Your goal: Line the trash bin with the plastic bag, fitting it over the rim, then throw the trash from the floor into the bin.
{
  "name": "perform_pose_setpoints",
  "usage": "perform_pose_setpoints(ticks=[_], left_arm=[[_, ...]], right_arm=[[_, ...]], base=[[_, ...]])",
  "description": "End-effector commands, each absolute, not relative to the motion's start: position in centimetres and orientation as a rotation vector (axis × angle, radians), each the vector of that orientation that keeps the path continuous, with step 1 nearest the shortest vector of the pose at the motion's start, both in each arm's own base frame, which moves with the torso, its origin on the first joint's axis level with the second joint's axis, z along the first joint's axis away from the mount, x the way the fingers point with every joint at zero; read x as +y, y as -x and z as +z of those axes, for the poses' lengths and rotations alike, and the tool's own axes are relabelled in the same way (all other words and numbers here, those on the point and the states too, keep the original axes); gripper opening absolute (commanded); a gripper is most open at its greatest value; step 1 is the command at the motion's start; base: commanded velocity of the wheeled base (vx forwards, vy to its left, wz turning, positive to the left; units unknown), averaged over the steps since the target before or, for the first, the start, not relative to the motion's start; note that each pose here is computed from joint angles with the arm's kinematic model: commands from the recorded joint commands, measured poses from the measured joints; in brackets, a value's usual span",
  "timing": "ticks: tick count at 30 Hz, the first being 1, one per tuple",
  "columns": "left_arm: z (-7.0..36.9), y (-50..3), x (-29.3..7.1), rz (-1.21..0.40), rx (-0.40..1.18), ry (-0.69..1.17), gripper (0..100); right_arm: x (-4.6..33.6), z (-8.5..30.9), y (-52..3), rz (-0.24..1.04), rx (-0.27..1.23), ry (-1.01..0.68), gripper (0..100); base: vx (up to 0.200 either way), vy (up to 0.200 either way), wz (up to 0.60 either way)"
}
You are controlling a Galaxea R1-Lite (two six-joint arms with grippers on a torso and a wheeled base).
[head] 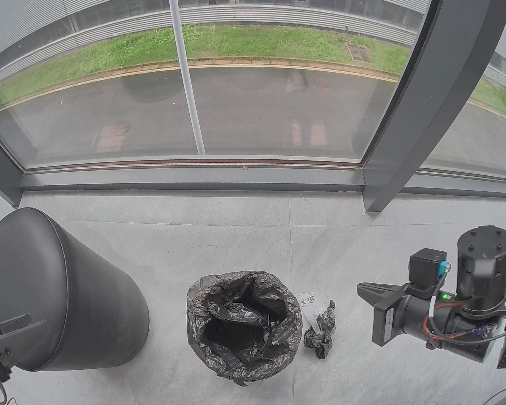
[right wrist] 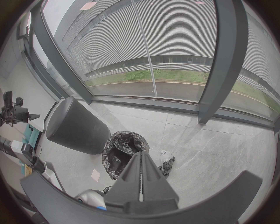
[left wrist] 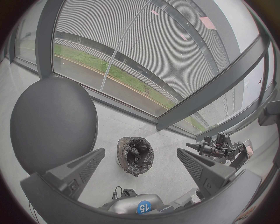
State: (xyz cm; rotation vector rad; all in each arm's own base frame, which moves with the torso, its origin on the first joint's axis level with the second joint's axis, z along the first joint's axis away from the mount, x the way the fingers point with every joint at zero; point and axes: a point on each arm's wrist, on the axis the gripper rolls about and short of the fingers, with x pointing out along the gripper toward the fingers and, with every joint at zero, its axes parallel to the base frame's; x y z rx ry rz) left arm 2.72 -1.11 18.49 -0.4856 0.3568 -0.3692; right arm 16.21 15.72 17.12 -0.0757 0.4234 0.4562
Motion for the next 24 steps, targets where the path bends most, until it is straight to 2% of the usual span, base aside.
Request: perform_pose_setpoints(ticks=[1,7,16,24], left_arm=[[19.0,0.8,-0.4,-0.408,0.225,0.484,100],[17.9,2.5,0.0,-0.423,0.211,0.491,100],[16.4,4.2,0.3,-0.406,0.211,0.498,100],[14.7,4.6,0.0,-0.323,0.181,0.505,100]], right_arm=[[13.4,17.9,-14.2,0.425,0.371,0.037,0],[12.0,17.0,-13.3,0.364,0.382,0.033,0],[9.9,17.6,-11.6,0.238,0.31,0.0,0],[8.5,18.0,-10.4,0.126,0.241,-0.013,0]], base=[[0.0,0.0,0.0],[0.0,0.0,0.0],[0.0,0.0,0.0],[0.0,0.0,0.0]])
